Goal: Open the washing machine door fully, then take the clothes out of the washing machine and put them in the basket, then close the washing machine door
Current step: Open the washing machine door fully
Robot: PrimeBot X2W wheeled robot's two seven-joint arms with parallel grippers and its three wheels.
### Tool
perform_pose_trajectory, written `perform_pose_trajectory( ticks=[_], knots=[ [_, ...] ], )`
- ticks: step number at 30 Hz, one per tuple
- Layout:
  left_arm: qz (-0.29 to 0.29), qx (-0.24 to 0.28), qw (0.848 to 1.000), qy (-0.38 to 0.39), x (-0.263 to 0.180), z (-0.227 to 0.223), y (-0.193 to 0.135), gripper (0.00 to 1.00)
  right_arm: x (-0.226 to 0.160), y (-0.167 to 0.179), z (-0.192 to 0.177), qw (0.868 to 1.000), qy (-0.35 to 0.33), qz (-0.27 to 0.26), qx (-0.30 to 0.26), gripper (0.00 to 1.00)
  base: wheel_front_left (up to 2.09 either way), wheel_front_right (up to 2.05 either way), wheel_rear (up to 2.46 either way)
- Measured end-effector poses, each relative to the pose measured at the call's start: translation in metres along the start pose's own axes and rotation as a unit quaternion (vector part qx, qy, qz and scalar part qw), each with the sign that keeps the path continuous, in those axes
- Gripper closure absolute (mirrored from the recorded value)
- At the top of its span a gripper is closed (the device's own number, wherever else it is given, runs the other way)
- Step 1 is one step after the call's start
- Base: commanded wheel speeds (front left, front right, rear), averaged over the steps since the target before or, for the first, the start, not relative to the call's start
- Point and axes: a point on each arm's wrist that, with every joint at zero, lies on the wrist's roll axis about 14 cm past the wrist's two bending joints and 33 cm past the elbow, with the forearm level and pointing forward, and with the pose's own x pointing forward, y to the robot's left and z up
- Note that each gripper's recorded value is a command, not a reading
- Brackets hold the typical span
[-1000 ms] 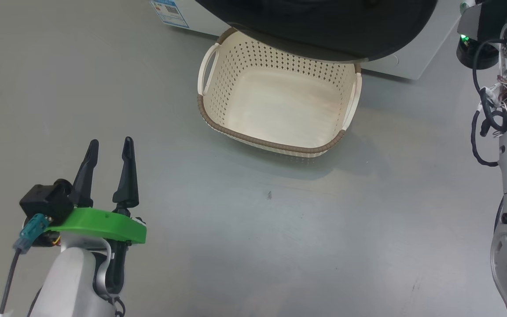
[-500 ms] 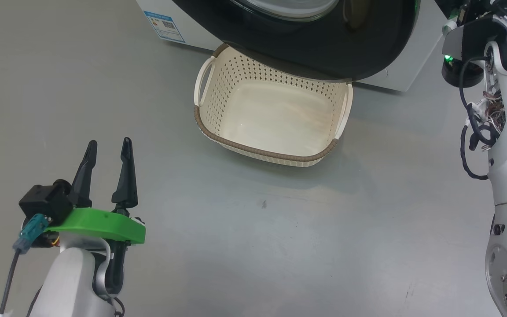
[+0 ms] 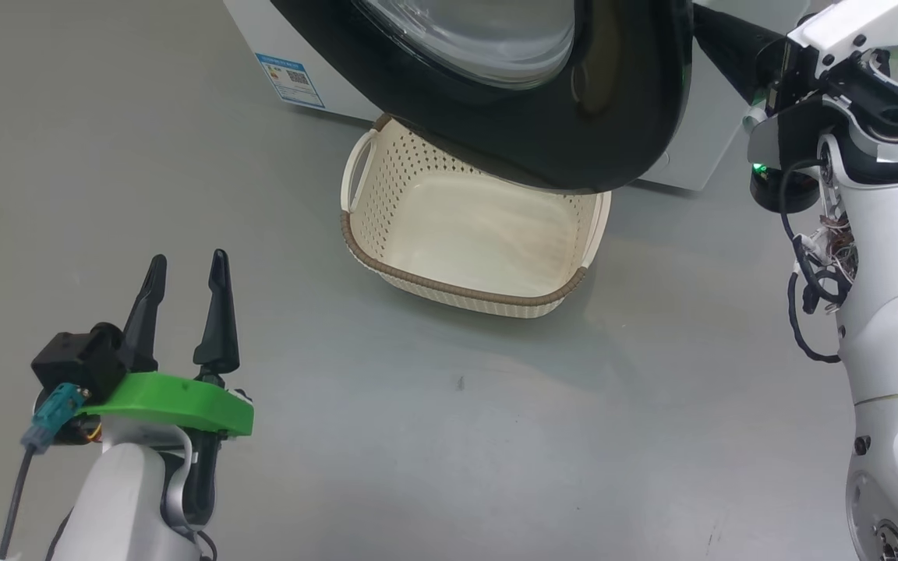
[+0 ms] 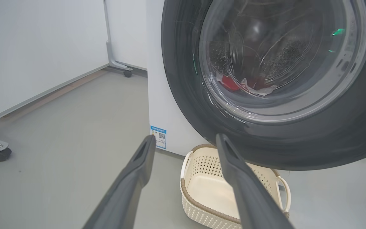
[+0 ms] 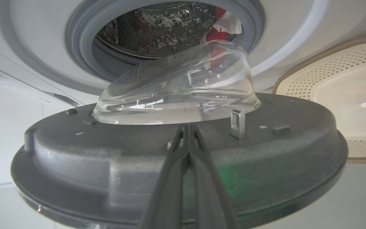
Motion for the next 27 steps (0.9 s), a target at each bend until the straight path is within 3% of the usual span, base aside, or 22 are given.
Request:
perform_pose_trajectory(
  ticks=[27],
  knots=[
    [-0.003, 0.010, 1.000, -0.012, -0.018, 0.010, -0.001, 0.00, -0.015, -0.012, -0.066, 0.996, 0.085, -0.011, 0.014, 1.00, 0.00, 0.00, 0.00]
  ],
)
